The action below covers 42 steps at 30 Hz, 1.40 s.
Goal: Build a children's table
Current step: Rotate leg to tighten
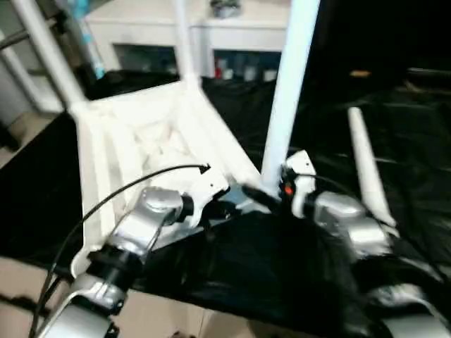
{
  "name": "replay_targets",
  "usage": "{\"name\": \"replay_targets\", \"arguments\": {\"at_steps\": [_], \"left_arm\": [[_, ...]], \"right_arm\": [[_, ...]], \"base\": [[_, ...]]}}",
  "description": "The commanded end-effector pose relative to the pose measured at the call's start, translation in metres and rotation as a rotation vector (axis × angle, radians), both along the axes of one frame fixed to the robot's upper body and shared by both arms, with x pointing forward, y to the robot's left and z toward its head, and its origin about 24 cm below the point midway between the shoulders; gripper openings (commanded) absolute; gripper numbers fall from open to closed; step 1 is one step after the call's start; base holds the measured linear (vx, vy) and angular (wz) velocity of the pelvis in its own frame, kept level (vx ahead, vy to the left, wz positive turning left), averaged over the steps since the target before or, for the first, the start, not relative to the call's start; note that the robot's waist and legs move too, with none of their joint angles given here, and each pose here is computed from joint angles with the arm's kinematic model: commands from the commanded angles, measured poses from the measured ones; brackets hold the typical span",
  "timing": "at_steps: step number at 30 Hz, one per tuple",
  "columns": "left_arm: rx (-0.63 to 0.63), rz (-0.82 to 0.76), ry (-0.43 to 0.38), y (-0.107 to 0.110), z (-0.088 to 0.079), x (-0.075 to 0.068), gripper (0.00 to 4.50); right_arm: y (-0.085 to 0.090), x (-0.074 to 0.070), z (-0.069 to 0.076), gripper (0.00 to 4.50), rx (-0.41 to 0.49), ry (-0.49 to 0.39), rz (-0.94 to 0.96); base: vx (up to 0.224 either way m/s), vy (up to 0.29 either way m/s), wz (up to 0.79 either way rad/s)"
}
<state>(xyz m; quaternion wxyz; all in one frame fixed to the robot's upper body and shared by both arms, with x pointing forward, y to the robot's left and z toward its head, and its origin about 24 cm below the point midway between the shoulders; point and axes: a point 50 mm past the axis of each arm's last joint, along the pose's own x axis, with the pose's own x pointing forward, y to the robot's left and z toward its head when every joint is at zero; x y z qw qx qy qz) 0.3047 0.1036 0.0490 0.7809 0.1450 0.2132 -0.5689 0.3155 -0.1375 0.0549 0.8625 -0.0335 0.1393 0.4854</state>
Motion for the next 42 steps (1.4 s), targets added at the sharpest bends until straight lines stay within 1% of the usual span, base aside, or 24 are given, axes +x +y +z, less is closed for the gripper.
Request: {"name": "replay_targets", "arguments": {"at_steps": [1, 5, 8, 10, 13, 14, 15, 17, 18, 20, 23, 24, 27, 28, 29, 30, 31, 33, 34, 36, 37, 39, 40, 42], "left_arm": [[-0.035, -0.101, 0.003, -0.010, 0.005, -0.007, 0.00], [-0.028, -0.178, 0.036, -0.005, 0.003, -0.015, 0.00], [-0.009, -0.204, 0.051, 0.000, 0.001, -0.018, 0.00], [-0.005, -0.206, 0.051, 0.001, 0.001, -0.019, 0.00], [0.006, -0.208, 0.049, 0.003, 0.000, -0.019, 0.00], [0.007, -0.209, 0.050, 0.003, -0.001, -0.020, 0.00], [0.007, -0.209, 0.050, 0.003, -0.001, -0.020, 0.00], [0.008, -0.208, 0.050, 0.003, -0.001, -0.020, 0.00], [0.008, -0.208, 0.050, 0.003, -0.001, -0.020, 0.00], [0.007, -0.204, 0.049, 0.003, -0.001, -0.020, 0.00], [0.007, -0.193, 0.047, 0.003, -0.001, -0.019, 0.00], [0.003, -0.173, 0.045, 0.003, -0.001, -0.017, 0.00], [0.000, -0.143, 0.041, 0.003, -0.001, -0.015, 0.00], [-0.002, -0.085, 0.032, 0.001, -0.002, -0.009, 0.00], [-0.002, -0.085, 0.032, 0.001, -0.002, -0.009, 0.00], [-0.003, -0.042, 0.029, -0.001, -0.002, -0.006, 0.00], [-0.003, 0.040, 0.029, -0.005, -0.005, 0.000, 0.00], [0.000, 0.130, 0.033, -0.011, -0.008, 0.005, 0.00], [-0.006, 0.185, 0.034, -0.018, -0.009, 0.009, 0.00], [-0.012, 0.221, 0.032, -0.023, -0.010, 0.012, 0.00], [-0.023, 0.249, 0.028, -0.029, -0.009, 0.014, 0.00], [-0.055, 0.264, 0.012, -0.046, -0.005, 0.017, 0.00], [-0.061, 0.263, 0.007, -0.050, -0.004, 0.017, 0.00], [-0.072, 0.244, 0.003, -0.057, -0.002, 0.017, 0.00]], "right_arm": [[0.009, -0.006, 0.006, 4.06, 0.001, -0.015, 0.105], [0.001, -0.015, 0.007, 4.06, -0.059, -0.015, 0.199], [0.000, -0.021, 0.003, 4.06, -0.102, 0.009, 0.240], [0.000, -0.022, 0.001, 3.73, -0.114, 0.013, 0.243], [-0.001, -0.022, -0.004, 3.67, -0.139, 0.017, 0.229], [0.000, -0.023, -0.006, 3.47, -0.149, 0.018, 0.232], [0.000, -0.023, -0.007, 3.28, -0.150, 0.019, 0.232], [0.001, -0.024, -0.008, 3.26, -0.145, 0.025, 0.231], [0.002, -0.024, -0.008, 3.17, -0.144, 0.025, 0.231], [0.003, -0.025, -0.009, 2.92, -0.107, 0.050, 0.219], [0.004, -0.025, -0.012, 2.82, -0.095, 0.063, 0.207], [0.005, -0.024, -0.015, 2.79, -0.071, 0.077, 0.184], [0.008, -0.022, -0.018, 2.78, -0.051, 0.082, 0.135], [0.010, -0.016, -0.023, 2.78, -0.036, 0.089, 0.029], [0.010, -0.016, -0.023, 2.77, -0.036, 0.089, 0.029], [0.011, -0.011, -0.026, 2.77, -0.027, 0.099, -0.050], [0.014, -0.002, -0.034, 2.77, -0.018, 0.127, -0.207], [0.016, 0.006, -0.043, 2.77, -0.030, 0.163, -0.366], [0.020, 0.010, -0.049, 2.77, -0.053, 0.185, -0.464], [0.023, 0.012, -0.051, 2.77, -0.069, 0.197, -0.507], [0.028, 0.013, -0.052, 2.77, -0.076, 0.200, -0.522], [0.046, 0.014, -0.049, 2.77, -0.059, 0.172, -0.499], [0.049, 0.014, -0.048, 3.12, -0.053, 0.167, -0.492], [0.054, 0.014, -0.046, 3.50, -0.044, 0.155, -0.472]], "base": [[0.000, 0.000, 0.00], [0.000, 0.000, 0.00], [0.000, 0.000, 0.00], [0.000, 0.000, 0.00], [0.000, 0.000, 0.00], [0.000, 0.000, 0.00], [0.000, 0.000, 0.00], [0.000, 0.000, 0.00], [0.000, 0.000, 0.00], [0.000, 0.000, 0.00], [0.000, 0.000, 0.00], [0.000, 0.000, 0.00], [0.000, 0.000, 0.00], [0.000, 0.000, 0.00], [0.000, 0.000, 0.00], [0.000, 0.000, 0.00], [0.000, 0.000, 0.00], [-0.033, 0.010, -0.08], [-0.050, 0.016, -0.13], [0.000, 0.000, 0.00], [0.000, 0.000, 0.00], [0.000, 0.000, 0.00], [0.000, 0.000, 0.00], [0.000, 0.000, 0.00]]}}
